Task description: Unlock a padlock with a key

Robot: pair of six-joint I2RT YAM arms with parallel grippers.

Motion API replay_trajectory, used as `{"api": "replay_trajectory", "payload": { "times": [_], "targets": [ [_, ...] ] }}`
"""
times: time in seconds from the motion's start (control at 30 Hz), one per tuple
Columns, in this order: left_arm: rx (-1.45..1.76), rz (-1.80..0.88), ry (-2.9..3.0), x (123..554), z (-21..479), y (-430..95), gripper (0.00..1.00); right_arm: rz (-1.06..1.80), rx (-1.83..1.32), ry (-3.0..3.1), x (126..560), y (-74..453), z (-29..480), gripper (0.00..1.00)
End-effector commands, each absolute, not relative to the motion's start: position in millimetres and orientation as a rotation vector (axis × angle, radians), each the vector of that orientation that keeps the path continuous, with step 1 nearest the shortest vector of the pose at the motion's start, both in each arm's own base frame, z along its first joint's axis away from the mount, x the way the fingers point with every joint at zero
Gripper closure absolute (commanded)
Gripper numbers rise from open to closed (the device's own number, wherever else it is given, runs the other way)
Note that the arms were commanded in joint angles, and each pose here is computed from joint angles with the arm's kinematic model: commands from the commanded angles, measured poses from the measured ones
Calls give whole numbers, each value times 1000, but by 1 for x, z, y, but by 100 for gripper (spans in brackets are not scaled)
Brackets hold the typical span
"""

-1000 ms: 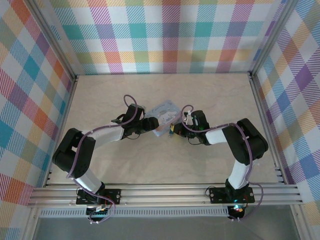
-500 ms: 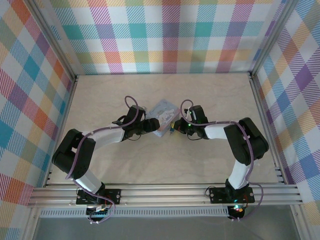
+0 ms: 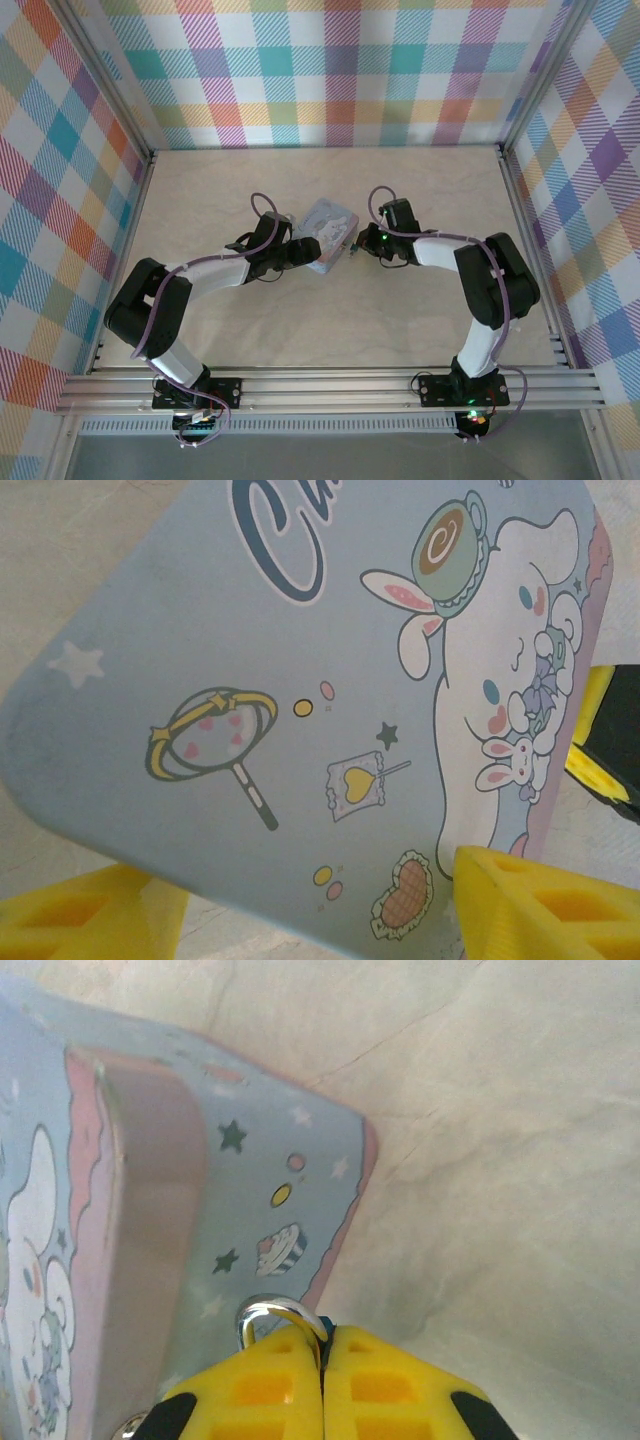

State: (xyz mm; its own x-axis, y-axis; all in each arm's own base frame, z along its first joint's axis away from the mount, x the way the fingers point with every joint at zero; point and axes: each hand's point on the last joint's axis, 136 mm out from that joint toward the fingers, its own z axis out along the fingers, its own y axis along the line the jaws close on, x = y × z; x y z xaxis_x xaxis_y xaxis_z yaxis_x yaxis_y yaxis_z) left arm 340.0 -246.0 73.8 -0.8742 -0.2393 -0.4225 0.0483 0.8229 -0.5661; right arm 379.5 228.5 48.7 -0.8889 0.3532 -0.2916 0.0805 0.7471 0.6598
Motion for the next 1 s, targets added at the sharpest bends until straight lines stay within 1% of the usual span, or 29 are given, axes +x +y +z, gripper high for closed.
{"api": "replay_trajectory", "payload": {
  "times": [0.0, 0.27, 0.4, 0.57, 0.77, 0.87, 0.97],
  "targets": [
    [-181, -609, 2713, 306, 27, -217, 30, 869, 317, 2550, 377, 220, 54, 100],
    [-257, -597, 2688, 319, 37, -197, 30, 825, 191, 2509, 344, 202, 78, 100],
    [-293, -589, 2682, 323, 39, -183, 30, 897, 119, 2545, 318, 205, 87, 100],
    [-316, -648, 2640, 336, 48, -177, 29, 1000, 32, 2658, 284, 217, 82, 100],
    [-292, -739, 2525, 350, 84, -181, 23, 1076, -27, 2760, 250, 233, 62, 100],
    [-271, -765, 2464, 353, 104, -181, 15, 1101, -45, 2804, 240, 238, 50, 100],
    [-260, -751, 2415, 352, 123, -176, 12, 1056, -69, 2855, 234, 239, 34, 100]
  ]
}}
